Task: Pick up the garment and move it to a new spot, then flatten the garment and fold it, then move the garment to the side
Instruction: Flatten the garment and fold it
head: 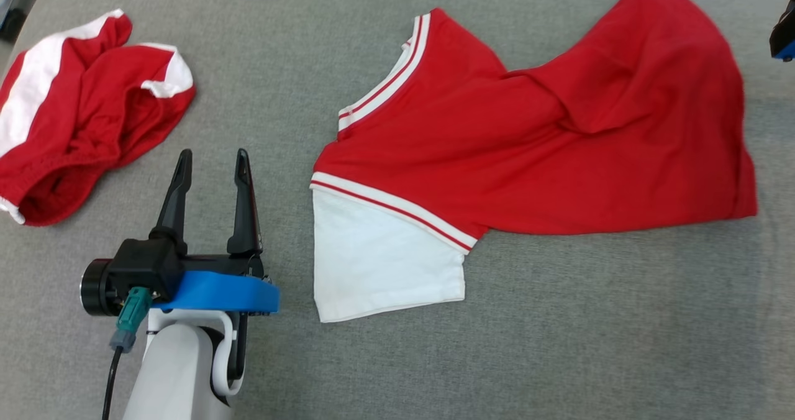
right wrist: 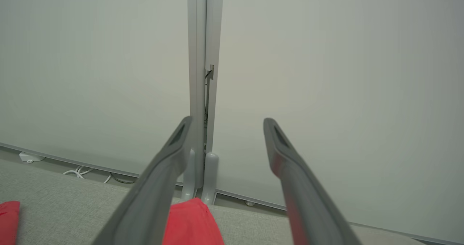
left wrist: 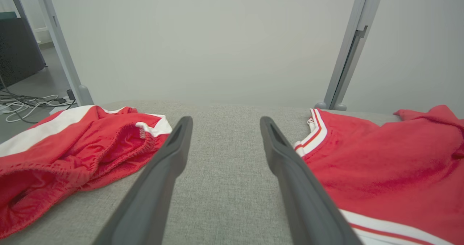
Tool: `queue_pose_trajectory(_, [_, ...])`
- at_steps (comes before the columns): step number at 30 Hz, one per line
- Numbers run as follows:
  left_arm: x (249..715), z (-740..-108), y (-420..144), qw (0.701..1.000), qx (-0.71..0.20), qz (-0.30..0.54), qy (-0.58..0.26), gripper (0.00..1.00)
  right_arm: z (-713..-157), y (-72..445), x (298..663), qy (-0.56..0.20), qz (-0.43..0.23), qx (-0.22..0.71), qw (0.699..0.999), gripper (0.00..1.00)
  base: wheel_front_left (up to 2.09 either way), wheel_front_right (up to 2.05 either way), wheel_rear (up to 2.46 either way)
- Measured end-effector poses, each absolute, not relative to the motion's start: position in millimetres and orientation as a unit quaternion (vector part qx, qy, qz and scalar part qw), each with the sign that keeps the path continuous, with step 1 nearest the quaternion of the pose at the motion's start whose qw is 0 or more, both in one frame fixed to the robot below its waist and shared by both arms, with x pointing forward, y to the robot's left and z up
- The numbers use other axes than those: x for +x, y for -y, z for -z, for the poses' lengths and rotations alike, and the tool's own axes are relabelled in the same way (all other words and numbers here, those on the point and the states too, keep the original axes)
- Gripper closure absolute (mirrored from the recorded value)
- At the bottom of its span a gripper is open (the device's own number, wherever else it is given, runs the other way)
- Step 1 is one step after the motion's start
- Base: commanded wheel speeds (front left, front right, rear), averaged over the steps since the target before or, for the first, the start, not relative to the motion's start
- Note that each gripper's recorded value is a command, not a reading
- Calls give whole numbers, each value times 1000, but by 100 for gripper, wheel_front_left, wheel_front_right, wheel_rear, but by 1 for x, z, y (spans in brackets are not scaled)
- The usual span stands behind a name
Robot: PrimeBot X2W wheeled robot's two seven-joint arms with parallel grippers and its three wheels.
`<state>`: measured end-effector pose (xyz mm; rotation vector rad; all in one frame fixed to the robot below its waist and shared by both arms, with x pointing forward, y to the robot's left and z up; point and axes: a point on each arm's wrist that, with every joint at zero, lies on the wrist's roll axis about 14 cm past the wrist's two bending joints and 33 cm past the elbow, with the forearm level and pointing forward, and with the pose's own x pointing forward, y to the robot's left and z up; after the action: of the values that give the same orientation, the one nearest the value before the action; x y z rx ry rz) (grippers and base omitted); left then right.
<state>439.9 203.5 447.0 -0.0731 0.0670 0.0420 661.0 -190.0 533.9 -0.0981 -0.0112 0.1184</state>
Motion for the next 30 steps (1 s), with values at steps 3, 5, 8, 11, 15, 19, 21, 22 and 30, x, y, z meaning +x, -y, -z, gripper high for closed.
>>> queue_pose_trajectory(3, [438, -452, -201, 999, -36, -17, -27, 0, -548, 199, 646, 27, -53, -45, 997, 0, 0, 0, 0])
queue_pose_trajectory(5, [435, -455, -198, 999, -36, -13, -24, 0, -549, 206, 632, 30, -49, -40, 998, 0, 0, 0, 0])
queue_pose_trajectory(8, [430, -459, -196, 999, -37, -11, -20, 0, -550, 215, 611, 38, -42, -30, 998, 0, 0, 0, 0])
queue_pose_trajectory(11, [425, -462, -193, 999, -37, -5, -17, 0, -540, 223, 585, 33, -37, -23, 999, 0, 0, 0, 0])
queue_pose_trajectory(15, [419, -465, -193, 999, -39, -6, -14, 0, -518, 227, 548, 15, -35, -7, 999, 0, 0, 0, 0])
queue_pose_trajectory(19, [415, -467, -189, 999, -41, -2, -11, 0, -491, 226, 513, -12, -37, 1, 999, 0, 0, 0, 0])
queue_pose_trajectory(21, [415, -469, -188, 999, -39, 0, -9, 0, -481, 225, 501, -25, -40, 2, 999, 0, 0, 0, 0])
queue_pose_trajectory(22, [415, -470, -188, 999, -39, 2, -7, 0, -479, 224, 496, -27, -41, 2, 999, 0, 0, 0, 0])
queue_pose_trajectory(30, [415, -470, -185, 999, -40, 8, -8, 0, -463, 213, 490, -63, -57, 4, 996, 0, 0, 0, 0])
